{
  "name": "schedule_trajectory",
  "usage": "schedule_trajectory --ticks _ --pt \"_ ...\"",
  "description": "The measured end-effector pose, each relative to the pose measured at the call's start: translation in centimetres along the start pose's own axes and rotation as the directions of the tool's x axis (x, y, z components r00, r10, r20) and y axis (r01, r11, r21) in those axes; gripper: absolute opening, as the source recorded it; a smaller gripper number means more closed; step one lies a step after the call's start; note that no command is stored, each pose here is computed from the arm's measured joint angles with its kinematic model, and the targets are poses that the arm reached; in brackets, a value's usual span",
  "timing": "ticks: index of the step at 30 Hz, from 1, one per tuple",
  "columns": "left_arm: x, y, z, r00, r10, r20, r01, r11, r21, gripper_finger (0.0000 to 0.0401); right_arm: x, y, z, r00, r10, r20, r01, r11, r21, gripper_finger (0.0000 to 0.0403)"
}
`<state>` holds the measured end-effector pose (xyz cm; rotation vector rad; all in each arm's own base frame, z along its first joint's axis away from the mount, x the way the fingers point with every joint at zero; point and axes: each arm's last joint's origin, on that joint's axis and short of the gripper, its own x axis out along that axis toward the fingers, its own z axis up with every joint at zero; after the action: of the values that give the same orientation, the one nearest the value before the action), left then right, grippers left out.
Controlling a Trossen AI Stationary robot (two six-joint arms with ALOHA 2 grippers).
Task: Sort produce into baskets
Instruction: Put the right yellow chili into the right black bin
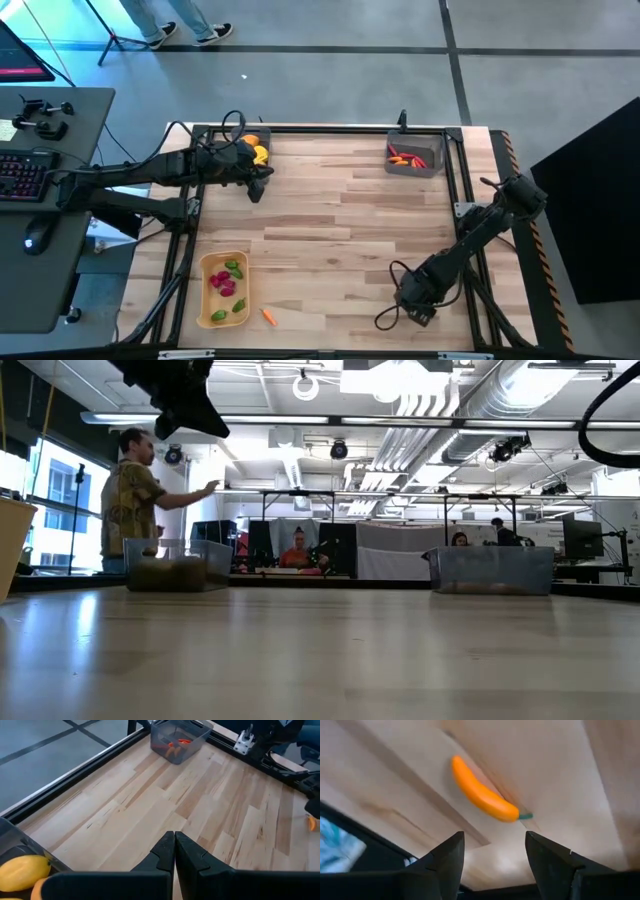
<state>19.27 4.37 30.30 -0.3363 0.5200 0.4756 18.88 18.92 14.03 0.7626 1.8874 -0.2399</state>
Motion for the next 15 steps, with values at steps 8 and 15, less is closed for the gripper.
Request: schedule_trajectory --ticks 8,15 --pt "0.0 0.0 0.0 1.0 0.001 0.0 -0.001 1.0 -0.012 0.0 -0.05 -0.54 0.01 0.999 -0.051 0.006 0.05 0.935 -0.352 0.0199" --pt "0.0 0.0 0.0 1.0 0.001 0.0 -0.001 1.0 -0.015 0.0 -0.05 -0.31 0.28 0.995 -0.041 0.086 0.071 0.922 -0.381 0.0199"
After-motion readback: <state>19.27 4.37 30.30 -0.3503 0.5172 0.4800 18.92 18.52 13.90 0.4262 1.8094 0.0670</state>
